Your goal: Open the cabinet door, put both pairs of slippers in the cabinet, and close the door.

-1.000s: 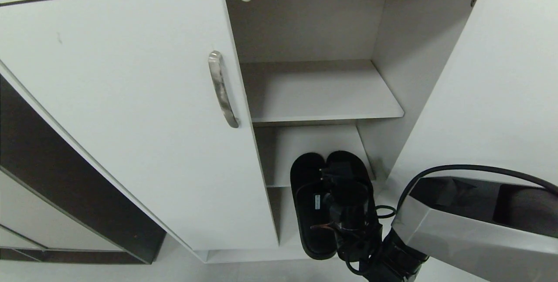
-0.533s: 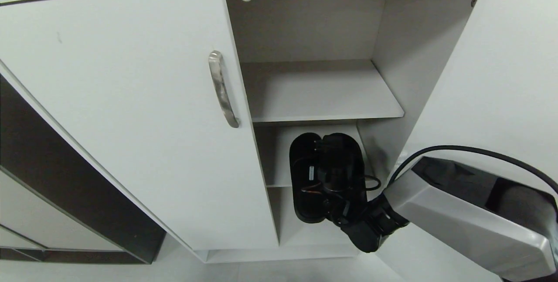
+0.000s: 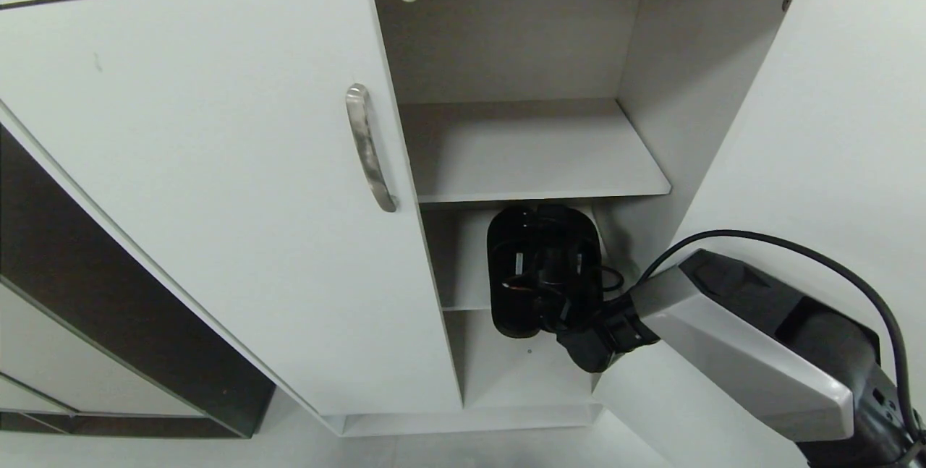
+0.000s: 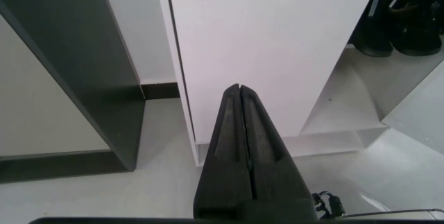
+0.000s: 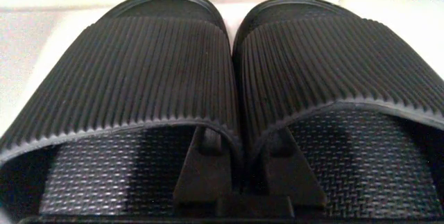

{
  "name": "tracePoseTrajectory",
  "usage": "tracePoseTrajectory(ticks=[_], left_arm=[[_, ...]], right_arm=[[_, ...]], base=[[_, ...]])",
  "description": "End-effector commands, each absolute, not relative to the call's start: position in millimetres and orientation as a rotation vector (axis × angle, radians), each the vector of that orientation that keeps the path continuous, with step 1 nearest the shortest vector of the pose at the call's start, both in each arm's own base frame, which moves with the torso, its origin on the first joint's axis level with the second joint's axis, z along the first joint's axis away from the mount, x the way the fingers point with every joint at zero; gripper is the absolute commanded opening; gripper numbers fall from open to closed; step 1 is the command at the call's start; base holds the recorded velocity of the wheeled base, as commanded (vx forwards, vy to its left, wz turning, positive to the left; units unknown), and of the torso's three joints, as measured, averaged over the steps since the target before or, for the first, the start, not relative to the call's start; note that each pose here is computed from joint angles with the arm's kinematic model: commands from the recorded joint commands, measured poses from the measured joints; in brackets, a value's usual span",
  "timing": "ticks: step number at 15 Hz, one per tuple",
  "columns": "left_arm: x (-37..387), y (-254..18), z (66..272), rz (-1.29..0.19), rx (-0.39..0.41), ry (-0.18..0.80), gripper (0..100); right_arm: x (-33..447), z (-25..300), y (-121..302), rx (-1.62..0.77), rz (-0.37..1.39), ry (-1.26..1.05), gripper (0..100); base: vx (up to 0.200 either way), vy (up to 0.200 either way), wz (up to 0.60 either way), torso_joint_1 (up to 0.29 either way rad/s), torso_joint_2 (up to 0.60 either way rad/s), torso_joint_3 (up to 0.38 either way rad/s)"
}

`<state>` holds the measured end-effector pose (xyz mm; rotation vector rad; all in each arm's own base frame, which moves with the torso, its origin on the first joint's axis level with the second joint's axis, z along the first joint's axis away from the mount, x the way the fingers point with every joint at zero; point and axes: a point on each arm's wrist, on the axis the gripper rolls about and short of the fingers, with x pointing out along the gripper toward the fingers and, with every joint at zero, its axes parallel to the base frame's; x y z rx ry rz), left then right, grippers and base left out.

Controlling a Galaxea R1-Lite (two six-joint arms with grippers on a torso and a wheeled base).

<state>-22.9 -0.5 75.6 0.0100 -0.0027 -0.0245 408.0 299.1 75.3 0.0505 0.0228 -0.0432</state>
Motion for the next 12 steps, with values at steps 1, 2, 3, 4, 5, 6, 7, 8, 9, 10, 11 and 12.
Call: tracePoseTrajectory(ticks=[1,2,3,4,5,6,7,8,9,10,11,12], left_arm=[[-22.8,-0.5,75.6,-0.025,0.009,-0.002,0],[-22.8,-0.4,75.6,-0.023,0.009,-0.002,0],[-22.8,-0.5,75.6,-0.025,0.009,-0.002,0],[-22.8,-0.4,75.6,-0.023,0.009,-0.002,0],[-22.8,-0.4,75.6,-0.023,0.009,-0.002,0],[-22.8,-0.4,75.6,-0.023,0.009,-0.002,0],[-22.8,-0.4,75.6,-0.023,0.009,-0.002,0],[-22.8,-0.4,75.6,-0.023,0.008,-0.002,0],[-22.8,-0.4,75.6,-0.021,0.008,-0.002,0],[-22.8,-0.4,75.6,-0.023,0.008,-0.002,0],[-22.8,-0.4,75.6,-0.023,0.009,-0.002,0],[-22.8,-0.4,75.6,-0.023,0.009,-0.002,0]], right_arm=[[416.0,80.2,300.2,0.061,-0.051,0.01,0],[419.9,87.1,301.2,0.063,-0.054,0.008,0],[421.6,90.7,301.5,0.064,-0.055,0.006,0],[422.2,93.2,302.9,0.067,-0.054,0.003,0],[422.9,93.9,303.4,0.065,-0.054,0.005,0],[423.3,93.6,303.7,0.062,-0.054,0.009,0],[423.5,91.1,304.0,0.054,-0.05,0.019,0],[423.9,88.8,304.5,0.05,-0.044,0.024,0],[424.9,87.0,305.3,0.046,-0.038,0.03,0],[426.6,85.1,306.6,0.044,-0.04,0.032,0],[427.5,83.8,307.3,0.044,-0.04,0.032,0],[428.2,81.2,307.9,0.037,-0.04,0.041,0]], base=[[0.0,0.0,0.0,0.0,0.0,0.0],[0.0,0.0,0.0,0.0,0.0,0.0],[0.0,0.0,0.0,0.0,0.0,0.0],[0.0,0.0,0.0,0.0,0.0,0.0],[0.0,0.0,0.0,0.0,0.0,0.0],[0.0,0.0,0.0,0.0,0.0,0.0],[0.0,0.0,0.0,0.0,0.0,0.0],[0.0,0.0,0.0,0.0,0.0,0.0],[0.0,0.0,0.0,0.0,0.0,0.0],[0.0,0.0,0.0,0.0,0.0,0.0],[0.0,0.0,0.0,0.0,0.0,0.0],[0.0,0.0,0.0,0.0,0.0,0.0]])
